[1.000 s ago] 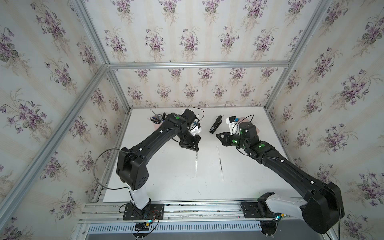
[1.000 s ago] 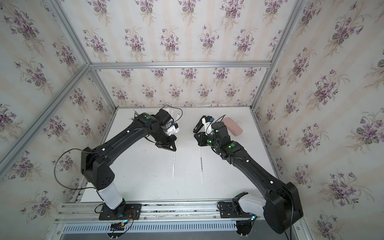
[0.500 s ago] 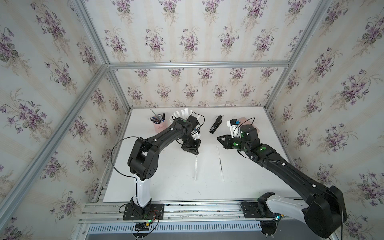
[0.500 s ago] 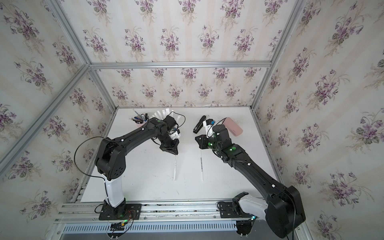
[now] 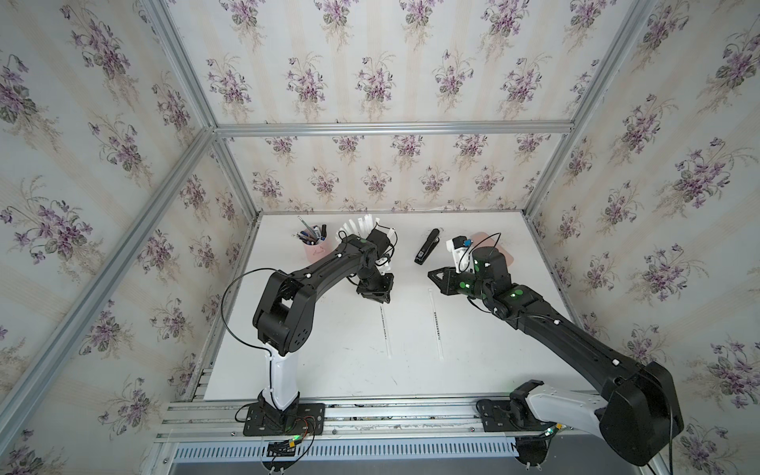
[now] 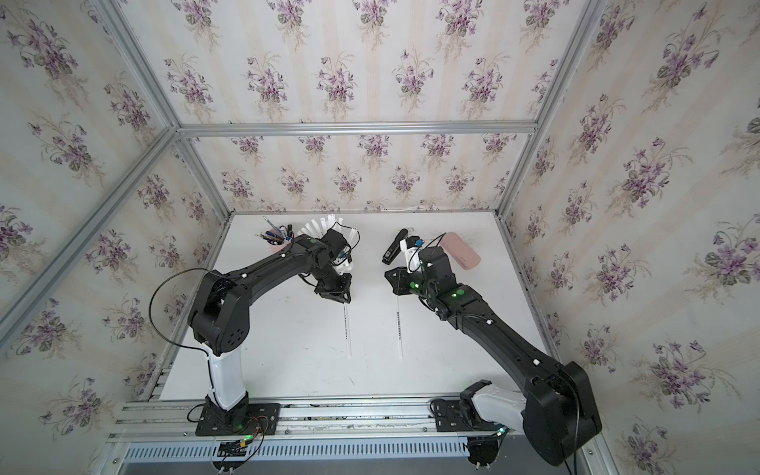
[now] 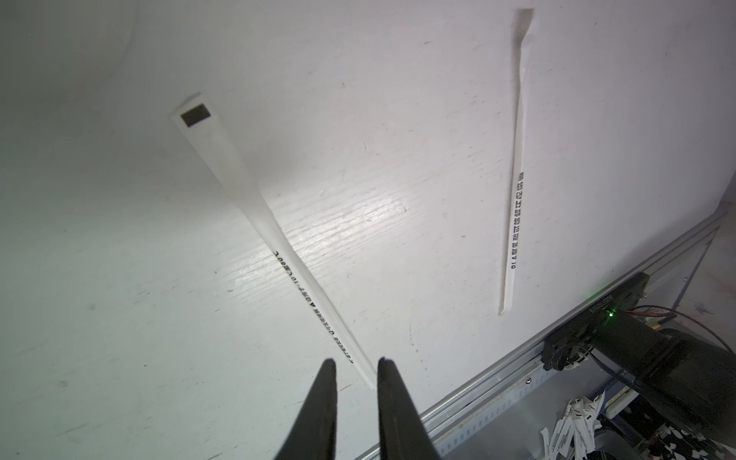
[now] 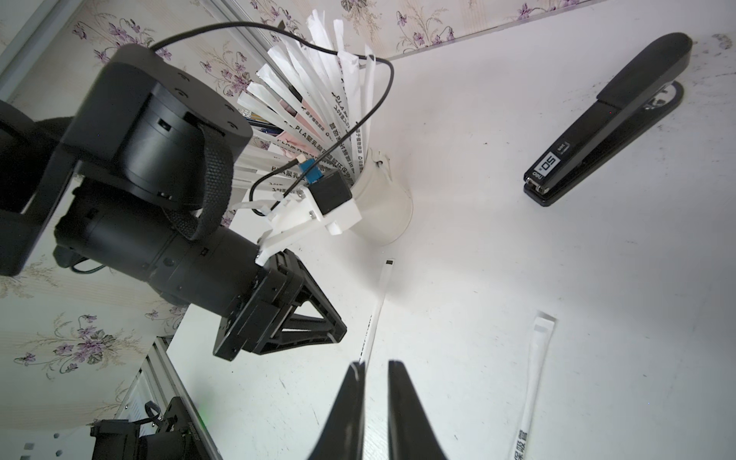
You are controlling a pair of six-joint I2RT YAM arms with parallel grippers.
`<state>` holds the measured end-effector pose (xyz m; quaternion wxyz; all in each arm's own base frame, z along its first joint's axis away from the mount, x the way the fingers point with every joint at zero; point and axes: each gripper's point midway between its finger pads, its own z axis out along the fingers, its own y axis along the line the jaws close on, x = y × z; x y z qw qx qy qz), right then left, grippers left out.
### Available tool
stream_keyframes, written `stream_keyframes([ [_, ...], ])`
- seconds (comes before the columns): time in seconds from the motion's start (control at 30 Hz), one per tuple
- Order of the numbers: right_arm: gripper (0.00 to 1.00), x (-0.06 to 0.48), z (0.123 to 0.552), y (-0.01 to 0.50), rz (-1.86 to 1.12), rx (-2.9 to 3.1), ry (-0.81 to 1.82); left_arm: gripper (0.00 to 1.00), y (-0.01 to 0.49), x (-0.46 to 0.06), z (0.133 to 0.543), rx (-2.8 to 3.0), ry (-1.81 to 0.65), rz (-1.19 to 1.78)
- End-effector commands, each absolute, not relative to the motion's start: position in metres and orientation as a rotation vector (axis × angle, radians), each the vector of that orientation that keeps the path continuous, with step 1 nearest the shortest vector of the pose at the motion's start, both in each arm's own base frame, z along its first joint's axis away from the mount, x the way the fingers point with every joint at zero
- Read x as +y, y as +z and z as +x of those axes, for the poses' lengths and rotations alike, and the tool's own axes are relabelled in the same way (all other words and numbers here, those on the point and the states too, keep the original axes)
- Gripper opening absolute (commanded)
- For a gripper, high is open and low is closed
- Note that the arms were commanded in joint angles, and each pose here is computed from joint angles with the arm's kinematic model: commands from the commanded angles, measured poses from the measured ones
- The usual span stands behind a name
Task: Take the straws out of the storage container
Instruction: Place the straw at the center of the board.
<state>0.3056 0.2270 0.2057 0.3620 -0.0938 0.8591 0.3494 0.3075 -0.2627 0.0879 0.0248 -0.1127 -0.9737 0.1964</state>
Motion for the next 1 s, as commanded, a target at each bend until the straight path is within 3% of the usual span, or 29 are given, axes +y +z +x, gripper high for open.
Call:
stream_keyframes([
  [0.0,0.17,0.229,0.307,0.208,-0.251,2.198,0.911,0.21,0.094,-0.263,0.31,-3.037,0.618,-0.36],
  [0.43,0.17,0.234,0.308,0.216,-0.262,2.175,0.916,0.22,0.158,-0.271,0.308,-3.113,0.784,-0.47],
  [0.8,0.18,0.278,0.289,0.187,-0.393,2.224,0.859,0.22,0.263,-0.262,0.306,-3.328,0.924,-0.778],
  [0.87,0.18,0.286,0.288,0.18,-0.409,2.235,0.86,0.24,0.282,-0.254,0.307,-3.406,0.9,-0.895],
  [0.97,0.19,0.3,0.291,0.178,-0.434,2.208,0.856,0.36,0.3,-0.232,0.315,-3.574,0.755,-0.98],
])
